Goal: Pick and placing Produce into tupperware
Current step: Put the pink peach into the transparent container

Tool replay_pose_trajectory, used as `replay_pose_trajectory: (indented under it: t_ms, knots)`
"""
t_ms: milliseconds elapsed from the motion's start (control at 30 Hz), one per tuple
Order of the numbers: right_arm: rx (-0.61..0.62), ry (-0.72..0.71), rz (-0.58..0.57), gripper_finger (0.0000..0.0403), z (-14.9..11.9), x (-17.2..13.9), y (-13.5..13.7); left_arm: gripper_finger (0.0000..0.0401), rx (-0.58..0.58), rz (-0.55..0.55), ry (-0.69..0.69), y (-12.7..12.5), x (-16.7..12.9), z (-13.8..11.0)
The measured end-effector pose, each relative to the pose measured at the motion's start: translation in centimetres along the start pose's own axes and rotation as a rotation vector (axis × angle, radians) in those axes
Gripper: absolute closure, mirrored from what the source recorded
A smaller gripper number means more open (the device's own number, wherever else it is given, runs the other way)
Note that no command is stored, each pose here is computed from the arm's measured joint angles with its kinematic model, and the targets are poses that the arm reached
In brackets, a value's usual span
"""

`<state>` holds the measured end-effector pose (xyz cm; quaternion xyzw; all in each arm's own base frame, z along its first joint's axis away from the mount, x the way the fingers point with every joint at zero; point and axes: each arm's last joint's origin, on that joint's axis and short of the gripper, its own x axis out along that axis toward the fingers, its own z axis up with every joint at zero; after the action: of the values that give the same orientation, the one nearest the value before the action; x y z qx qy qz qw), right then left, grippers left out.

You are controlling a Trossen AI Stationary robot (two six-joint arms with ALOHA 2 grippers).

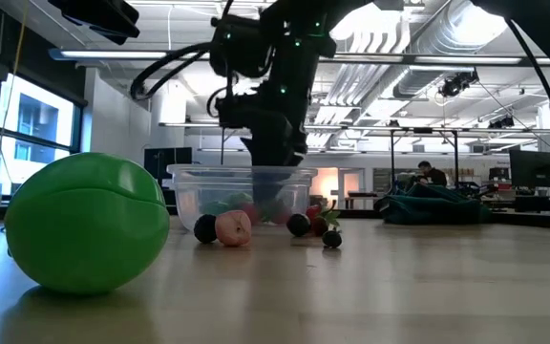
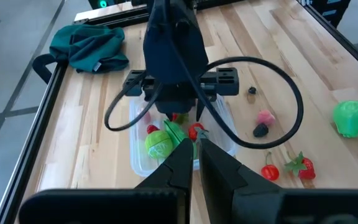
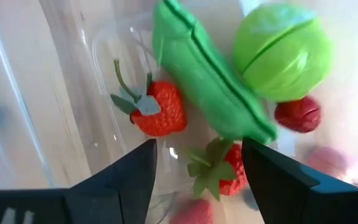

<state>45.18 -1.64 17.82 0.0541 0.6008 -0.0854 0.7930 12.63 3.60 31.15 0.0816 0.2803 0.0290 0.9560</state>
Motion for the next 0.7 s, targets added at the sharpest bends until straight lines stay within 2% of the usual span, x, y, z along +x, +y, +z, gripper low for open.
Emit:
replay_pose_trajectory:
  t_ms: [167, 400, 533, 700]
  knots:
    - [-0.005, -0.079, -0.052, 0.0176, 0.3, -2.3, 0.2, 0.0382, 0.000, 0.000, 0.000, 0.0, 0.0, 0.0]
    - [-0.017, -0.197, -0.204, 0.0176, 0.2, -7.2, -0.4, 0.0382, 0.000, 0.000, 0.000, 0.0, 0.0, 0.0]
    - [0.022, -0.207, -0.250, 0.0176, 0.1, -9.1, -3.1, 0.0382, 0.000, 0.000, 0.000, 0.0, 0.0, 0.0]
    - [0.125, -0.173, -0.190, 0.0176, -0.2, -9.9, -7.9, 0.0382, 0.000, 0.000, 0.001, 0.0, 0.0, 0.0]
